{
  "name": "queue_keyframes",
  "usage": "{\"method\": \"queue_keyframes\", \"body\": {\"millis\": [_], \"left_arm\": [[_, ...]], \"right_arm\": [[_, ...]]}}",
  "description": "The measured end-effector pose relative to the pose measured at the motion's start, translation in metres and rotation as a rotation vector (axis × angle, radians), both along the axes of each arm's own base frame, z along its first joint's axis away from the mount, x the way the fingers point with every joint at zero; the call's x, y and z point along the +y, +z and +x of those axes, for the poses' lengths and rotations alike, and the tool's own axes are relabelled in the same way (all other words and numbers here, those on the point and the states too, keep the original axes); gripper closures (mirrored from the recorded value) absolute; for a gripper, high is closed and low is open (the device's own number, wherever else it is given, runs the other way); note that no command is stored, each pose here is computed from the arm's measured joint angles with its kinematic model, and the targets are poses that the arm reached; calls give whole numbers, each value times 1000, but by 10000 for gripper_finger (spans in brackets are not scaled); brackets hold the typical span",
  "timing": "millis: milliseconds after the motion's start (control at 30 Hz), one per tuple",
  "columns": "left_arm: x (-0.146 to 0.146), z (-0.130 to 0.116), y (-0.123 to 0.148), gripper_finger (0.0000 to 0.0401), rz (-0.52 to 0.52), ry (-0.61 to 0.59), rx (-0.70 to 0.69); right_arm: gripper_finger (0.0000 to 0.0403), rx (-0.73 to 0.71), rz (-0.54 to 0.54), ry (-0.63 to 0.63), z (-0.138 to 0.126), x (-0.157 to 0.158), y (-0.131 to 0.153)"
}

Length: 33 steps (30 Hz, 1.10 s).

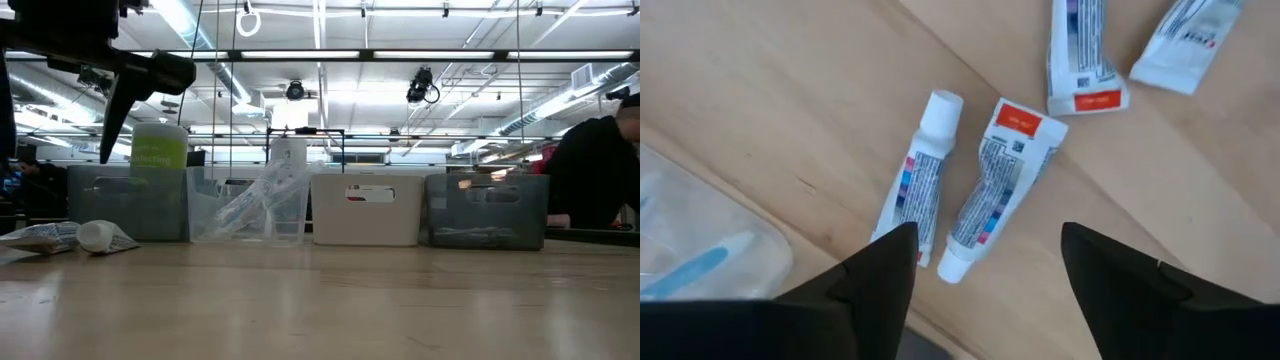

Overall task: Pick & Place Travel size toiletries
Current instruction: Put the white toothpaste into the left black bin

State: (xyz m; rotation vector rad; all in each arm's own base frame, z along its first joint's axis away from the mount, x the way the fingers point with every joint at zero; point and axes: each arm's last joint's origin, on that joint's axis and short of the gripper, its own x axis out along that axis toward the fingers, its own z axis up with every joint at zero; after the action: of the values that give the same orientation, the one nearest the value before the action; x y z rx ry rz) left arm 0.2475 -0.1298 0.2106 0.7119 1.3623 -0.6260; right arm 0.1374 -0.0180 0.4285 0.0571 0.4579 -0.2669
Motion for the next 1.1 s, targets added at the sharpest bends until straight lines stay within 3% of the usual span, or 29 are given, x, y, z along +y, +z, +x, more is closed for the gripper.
{"method": "queue_keyframes", "body": {"millis": [200, 667, 1100], "left_arm": [[1, 1, -2, 161, -4, -6, -12], [11, -18, -50, 173, 14, -84, 33], [9, -16, -54, 177, -28, -138, -5]], "right_arm": [[389, 0, 1, 0, 0, 0, 0], [389, 0, 1, -1, 0, 0, 0], [389, -2, -1, -38, 0, -1, 0]]}}
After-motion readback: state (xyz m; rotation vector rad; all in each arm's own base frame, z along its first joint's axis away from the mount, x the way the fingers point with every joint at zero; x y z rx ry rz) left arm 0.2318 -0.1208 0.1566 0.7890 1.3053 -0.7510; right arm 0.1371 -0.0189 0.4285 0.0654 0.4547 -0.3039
